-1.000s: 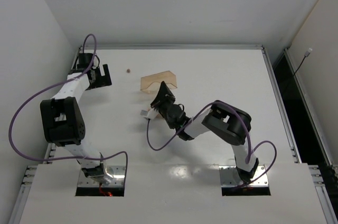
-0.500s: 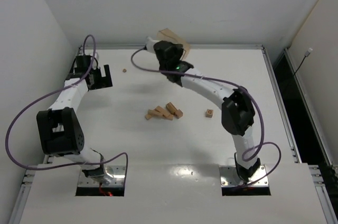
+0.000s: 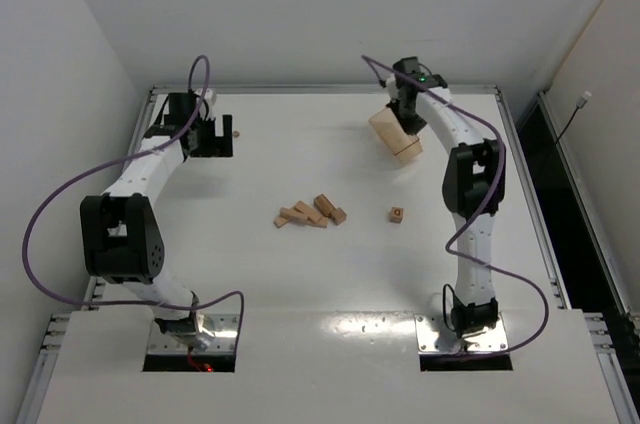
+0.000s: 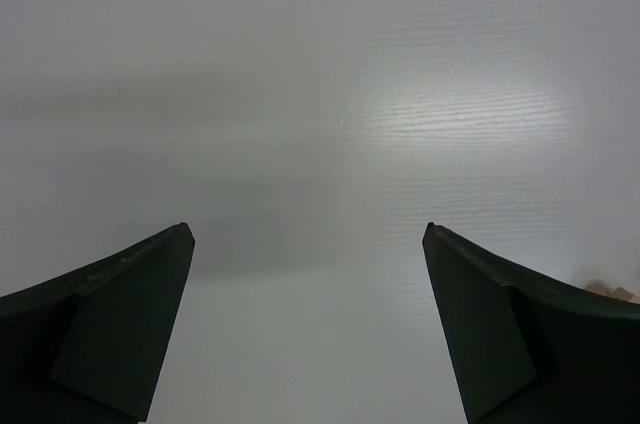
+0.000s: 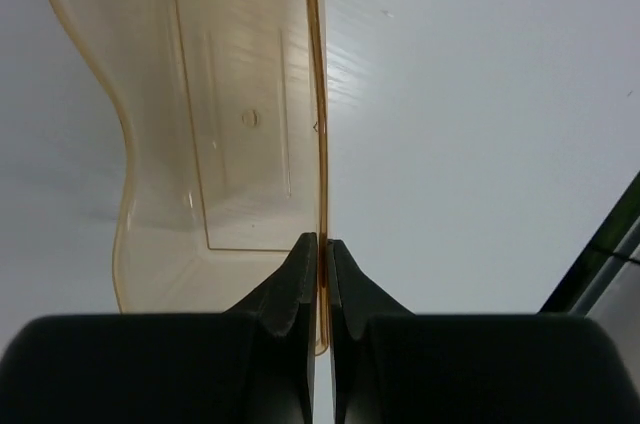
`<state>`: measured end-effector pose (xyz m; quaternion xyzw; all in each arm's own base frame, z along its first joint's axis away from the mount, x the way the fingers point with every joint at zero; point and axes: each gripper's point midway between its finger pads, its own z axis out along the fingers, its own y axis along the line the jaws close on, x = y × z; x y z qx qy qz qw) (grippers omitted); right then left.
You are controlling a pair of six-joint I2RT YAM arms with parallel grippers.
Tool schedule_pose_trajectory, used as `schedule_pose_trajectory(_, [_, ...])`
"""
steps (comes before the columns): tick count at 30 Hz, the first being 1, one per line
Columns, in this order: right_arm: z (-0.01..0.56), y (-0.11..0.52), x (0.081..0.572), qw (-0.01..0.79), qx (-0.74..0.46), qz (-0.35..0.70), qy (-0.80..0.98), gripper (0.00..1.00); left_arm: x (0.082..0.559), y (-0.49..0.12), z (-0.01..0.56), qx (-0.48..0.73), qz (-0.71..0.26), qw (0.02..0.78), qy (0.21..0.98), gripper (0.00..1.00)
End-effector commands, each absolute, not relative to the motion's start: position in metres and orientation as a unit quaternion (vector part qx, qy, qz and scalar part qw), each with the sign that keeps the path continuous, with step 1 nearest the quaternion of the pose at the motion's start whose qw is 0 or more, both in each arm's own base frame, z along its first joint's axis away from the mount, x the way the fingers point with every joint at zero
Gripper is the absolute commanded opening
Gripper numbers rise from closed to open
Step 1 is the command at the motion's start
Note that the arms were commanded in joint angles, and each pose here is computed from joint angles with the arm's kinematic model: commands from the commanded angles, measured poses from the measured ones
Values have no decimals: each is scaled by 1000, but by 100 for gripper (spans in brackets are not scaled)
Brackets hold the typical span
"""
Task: Build the wood block tower
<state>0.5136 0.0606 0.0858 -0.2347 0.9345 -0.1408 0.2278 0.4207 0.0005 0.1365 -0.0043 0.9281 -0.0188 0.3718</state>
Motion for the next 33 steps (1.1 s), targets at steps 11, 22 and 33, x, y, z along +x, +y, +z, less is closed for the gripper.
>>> schedule_pose_trajectory(11, [112,-63,558,307,-38,-1,951,0,453,-35,123,56,7,342,938,99])
schedule_pose_trajectory(22, [81,-115,568,322,30,46,945,0,456,-45,111,78,33,324,942,99])
schedule_pose_trajectory(33, [75,-130,579,333,33,12,942,21,450,-43,103,81,40,314,945,99])
